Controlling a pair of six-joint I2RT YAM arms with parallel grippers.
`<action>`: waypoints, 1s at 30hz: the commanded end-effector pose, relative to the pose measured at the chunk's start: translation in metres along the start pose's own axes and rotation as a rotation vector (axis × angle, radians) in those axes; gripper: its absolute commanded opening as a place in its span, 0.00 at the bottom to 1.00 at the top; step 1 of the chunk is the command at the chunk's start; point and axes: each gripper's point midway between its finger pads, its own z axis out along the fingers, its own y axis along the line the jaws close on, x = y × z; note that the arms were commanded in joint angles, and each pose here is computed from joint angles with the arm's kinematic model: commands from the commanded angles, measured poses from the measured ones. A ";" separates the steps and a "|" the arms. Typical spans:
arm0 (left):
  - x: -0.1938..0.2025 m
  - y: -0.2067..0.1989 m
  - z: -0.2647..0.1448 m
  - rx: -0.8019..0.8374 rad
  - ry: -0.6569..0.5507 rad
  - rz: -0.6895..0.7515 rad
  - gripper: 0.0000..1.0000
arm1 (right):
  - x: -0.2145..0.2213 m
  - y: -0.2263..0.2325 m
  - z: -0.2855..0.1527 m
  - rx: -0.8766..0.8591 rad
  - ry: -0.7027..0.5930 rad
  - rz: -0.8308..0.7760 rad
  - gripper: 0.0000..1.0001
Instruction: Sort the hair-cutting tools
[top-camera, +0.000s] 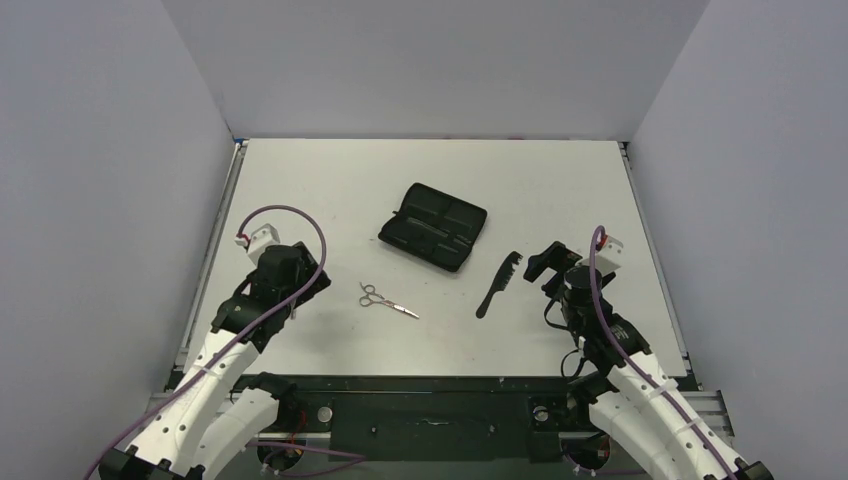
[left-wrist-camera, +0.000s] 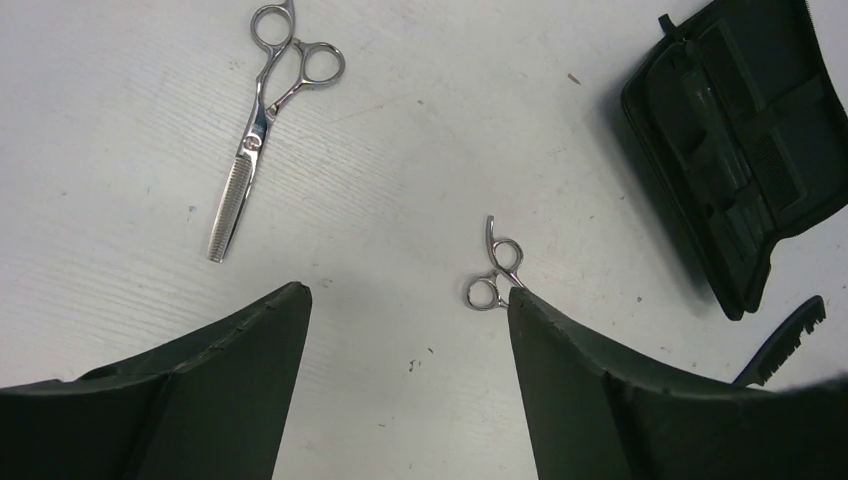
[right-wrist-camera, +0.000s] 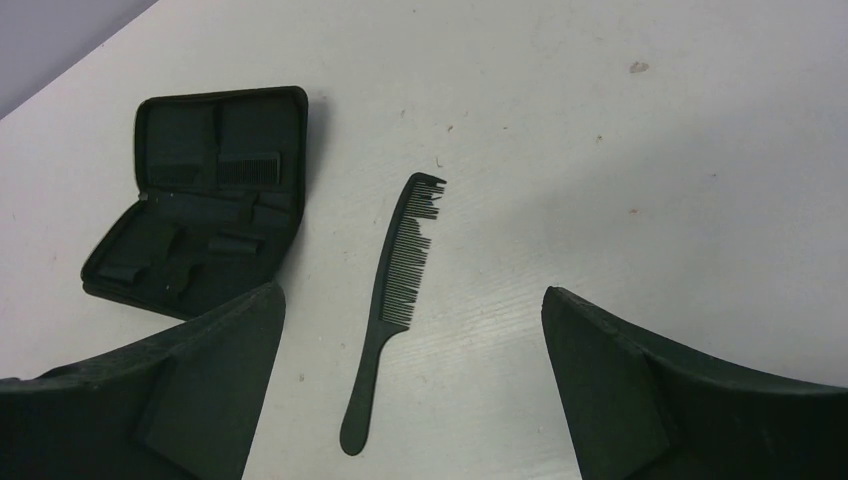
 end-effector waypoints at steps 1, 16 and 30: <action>-0.001 -0.008 -0.002 0.033 0.007 0.007 0.71 | -0.007 0.006 -0.005 -0.037 -0.020 0.008 0.96; 0.017 -0.021 -0.005 0.162 0.019 0.032 0.72 | -0.007 0.026 -0.003 -0.122 -0.036 0.105 0.93; 0.059 -0.049 -0.009 0.246 0.094 0.043 0.72 | 0.042 0.063 0.021 -0.254 0.155 0.138 0.89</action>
